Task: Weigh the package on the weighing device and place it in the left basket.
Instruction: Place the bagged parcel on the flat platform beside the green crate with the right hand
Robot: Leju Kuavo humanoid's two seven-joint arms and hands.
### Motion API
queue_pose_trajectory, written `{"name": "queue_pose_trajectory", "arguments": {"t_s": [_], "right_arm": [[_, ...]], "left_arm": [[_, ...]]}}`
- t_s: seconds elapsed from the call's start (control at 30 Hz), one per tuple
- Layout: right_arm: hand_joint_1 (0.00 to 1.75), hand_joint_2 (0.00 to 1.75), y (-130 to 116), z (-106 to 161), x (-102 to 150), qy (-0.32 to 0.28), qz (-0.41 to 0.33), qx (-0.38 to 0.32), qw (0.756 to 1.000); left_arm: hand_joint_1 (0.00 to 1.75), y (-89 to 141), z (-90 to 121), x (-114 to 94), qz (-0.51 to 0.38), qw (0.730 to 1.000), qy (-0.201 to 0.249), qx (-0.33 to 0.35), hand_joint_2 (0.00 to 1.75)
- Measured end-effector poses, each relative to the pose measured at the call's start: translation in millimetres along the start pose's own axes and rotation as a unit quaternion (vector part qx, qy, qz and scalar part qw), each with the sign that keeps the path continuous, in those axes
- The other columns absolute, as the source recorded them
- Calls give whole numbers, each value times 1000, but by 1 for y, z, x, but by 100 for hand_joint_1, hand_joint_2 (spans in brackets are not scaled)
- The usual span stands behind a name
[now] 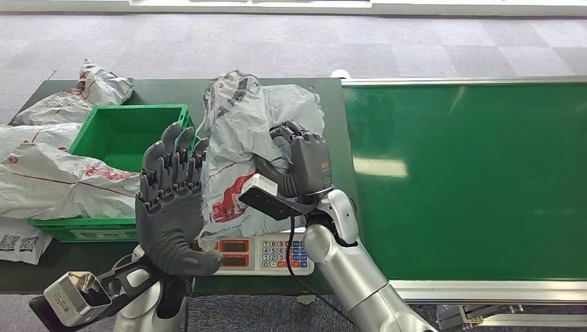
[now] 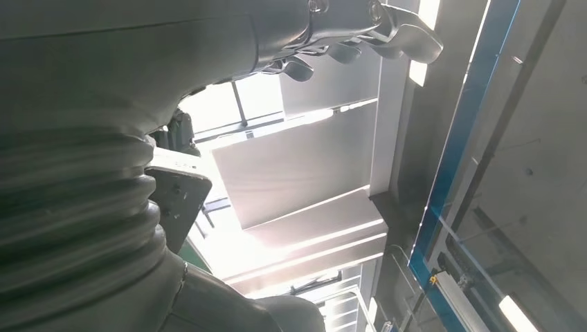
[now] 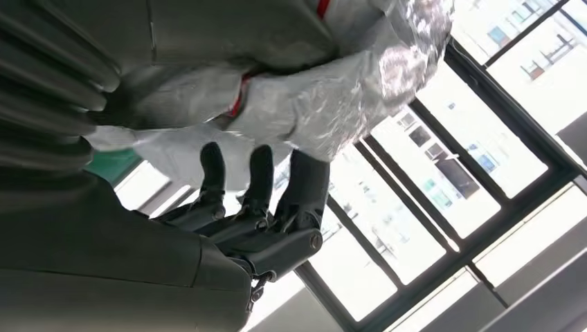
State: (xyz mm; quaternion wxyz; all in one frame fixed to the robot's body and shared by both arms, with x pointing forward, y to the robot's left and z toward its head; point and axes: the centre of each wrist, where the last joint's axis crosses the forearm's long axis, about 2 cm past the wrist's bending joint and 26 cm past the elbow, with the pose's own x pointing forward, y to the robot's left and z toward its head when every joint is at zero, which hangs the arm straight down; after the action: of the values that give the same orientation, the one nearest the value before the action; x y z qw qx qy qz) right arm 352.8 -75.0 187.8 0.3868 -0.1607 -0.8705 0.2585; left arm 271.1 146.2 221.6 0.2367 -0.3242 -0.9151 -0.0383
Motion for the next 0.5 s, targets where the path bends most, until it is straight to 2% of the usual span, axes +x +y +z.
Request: {"name": "queue_pose_trajectory", "arguments": {"t_s": [0.3, 0.5], "right_arm": [[0, 0, 0, 2, -10, 25, -22, 37, 999], [0, 0, -1, 6, -22, 72, -44, 82, 993]], "left_arm": [[0, 0, 0, 0, -2, 1000, 2, -4, 175], [0, 1, 2, 0, -7, 1000, 6, -9, 175]]}}
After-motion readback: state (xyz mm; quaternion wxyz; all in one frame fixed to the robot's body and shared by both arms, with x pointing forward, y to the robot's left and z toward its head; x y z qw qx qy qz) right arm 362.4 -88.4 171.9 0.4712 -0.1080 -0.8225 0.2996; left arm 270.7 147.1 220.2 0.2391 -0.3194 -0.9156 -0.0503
